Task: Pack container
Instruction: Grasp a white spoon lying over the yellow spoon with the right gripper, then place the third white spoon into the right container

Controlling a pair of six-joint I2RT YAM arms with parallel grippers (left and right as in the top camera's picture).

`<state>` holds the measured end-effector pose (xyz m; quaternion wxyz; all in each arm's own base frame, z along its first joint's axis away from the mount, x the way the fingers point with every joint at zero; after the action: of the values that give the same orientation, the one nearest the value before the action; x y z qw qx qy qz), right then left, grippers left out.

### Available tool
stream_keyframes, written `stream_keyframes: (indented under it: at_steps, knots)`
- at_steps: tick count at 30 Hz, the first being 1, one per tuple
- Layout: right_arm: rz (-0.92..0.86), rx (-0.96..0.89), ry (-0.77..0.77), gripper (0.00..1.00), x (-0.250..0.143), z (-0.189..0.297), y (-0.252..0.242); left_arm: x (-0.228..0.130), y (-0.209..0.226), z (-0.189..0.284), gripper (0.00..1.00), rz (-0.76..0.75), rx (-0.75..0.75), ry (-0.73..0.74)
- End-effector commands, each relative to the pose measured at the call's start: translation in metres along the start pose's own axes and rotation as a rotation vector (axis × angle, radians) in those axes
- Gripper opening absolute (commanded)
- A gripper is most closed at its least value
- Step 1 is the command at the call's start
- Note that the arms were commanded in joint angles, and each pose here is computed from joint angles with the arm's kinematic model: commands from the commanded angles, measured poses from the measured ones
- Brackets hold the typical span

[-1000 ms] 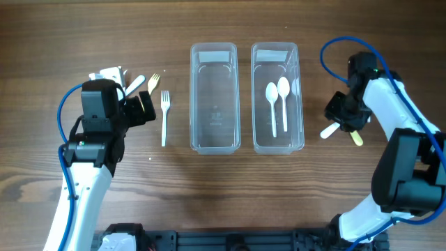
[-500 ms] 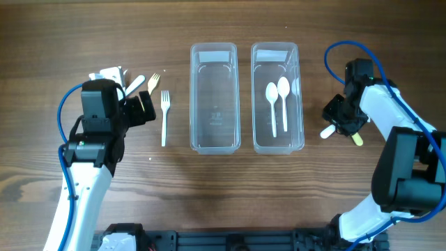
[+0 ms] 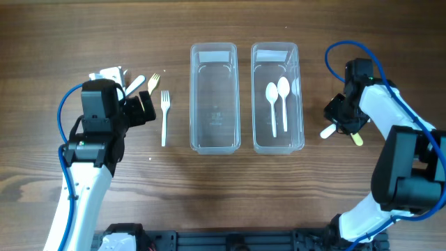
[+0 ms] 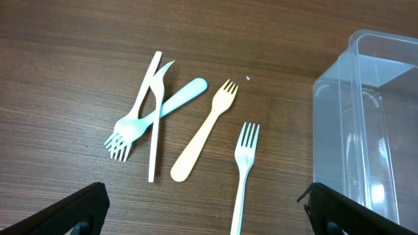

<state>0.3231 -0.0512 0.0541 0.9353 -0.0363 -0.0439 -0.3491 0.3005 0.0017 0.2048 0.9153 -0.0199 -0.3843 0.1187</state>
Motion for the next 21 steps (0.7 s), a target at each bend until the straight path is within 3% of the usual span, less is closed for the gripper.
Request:
stream_keyframes:
  at_steps: [1, 8, 13, 17, 21]
  knots:
    - [-0.013, -0.055, 0.036, 0.34, -0.005, -0.019, -0.005, 0.009, 0.002, 0.003, 1.0, -0.016, 0.01, -0.022]
    - [-0.013, -0.033, 0.04, 0.05, -0.005, -0.019, -0.002, 0.009, 0.002, 0.002, 1.0, -0.016, 0.01, -0.022]
    - [0.035, 0.062, -0.056, 0.05, 0.011, 0.024, 0.007, 0.009, 0.002, 0.003, 1.0, -0.016, 0.01, -0.022]
    - [0.098, 0.266, -0.203, 0.04, 0.02, 0.096, 0.021, 0.009, 0.002, 0.002, 1.0, -0.016, 0.01, -0.022]
    - [0.228, 0.501, -0.317, 0.04, 0.0, 0.164, 0.037, 0.009, 0.002, 0.002, 1.0, -0.016, 0.01, -0.022]
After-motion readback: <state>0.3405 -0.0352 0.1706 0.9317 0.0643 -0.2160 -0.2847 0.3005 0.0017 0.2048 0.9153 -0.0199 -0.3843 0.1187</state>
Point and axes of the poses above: each gripper's point midway between its finger pads, its own z axis back along the fingers, its own y axis along the line the jaws close on, x = y × z, the point moved 5 cm from there along z, back along the fingers, and after that the axes turned 3 degrees about z, right-handed, at the moved point
